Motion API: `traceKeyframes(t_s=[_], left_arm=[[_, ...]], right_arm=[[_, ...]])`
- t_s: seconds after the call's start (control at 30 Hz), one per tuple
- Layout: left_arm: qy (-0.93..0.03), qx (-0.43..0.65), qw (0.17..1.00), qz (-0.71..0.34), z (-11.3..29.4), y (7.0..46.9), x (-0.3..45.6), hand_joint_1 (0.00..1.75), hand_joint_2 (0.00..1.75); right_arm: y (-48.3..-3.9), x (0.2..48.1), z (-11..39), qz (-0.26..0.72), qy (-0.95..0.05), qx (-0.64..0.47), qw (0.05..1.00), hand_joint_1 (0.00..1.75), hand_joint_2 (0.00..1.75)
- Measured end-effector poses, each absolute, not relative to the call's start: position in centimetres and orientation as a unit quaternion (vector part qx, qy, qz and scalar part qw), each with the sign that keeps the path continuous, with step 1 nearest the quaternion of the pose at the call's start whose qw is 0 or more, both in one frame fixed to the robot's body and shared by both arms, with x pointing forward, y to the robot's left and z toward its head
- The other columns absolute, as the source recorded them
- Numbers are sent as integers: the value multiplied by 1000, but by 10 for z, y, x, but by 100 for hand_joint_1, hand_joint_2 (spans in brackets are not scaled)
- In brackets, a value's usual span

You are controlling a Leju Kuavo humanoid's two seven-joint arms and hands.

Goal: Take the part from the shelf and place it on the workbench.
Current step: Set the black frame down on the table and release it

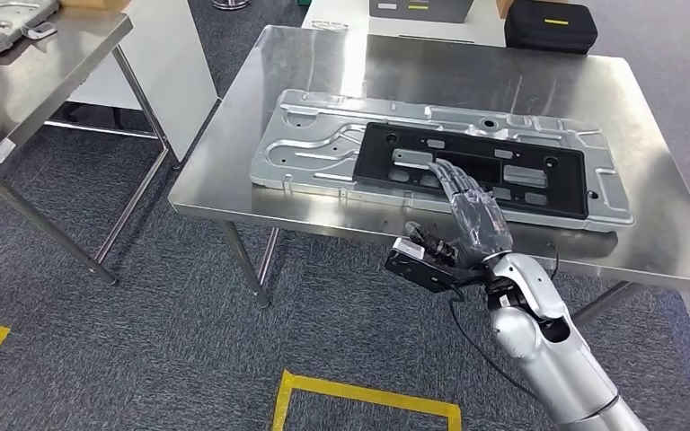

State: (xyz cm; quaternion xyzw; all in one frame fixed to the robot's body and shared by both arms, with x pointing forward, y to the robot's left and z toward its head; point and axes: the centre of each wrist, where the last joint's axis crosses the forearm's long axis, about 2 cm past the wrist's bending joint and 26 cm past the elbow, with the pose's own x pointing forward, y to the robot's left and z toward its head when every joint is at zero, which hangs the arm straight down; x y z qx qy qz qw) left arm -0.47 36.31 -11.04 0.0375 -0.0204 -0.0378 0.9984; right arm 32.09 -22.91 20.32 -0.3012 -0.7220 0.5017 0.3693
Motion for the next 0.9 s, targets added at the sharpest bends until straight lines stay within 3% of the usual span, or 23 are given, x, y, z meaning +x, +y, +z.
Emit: traceKeyframes(t_s=[0.37, 0.9], left_arm=[[-27, 41, 997, -57, -110, 362, -4, 0, 0], [-34, 48, 995, -77, -111, 357, -5, 0, 0]], right_arm=[[-227, 303, 193, 506, -714, -287, 391, 0, 0], [-260, 239, 99, 445, -632, -257, 580, 0, 0]])
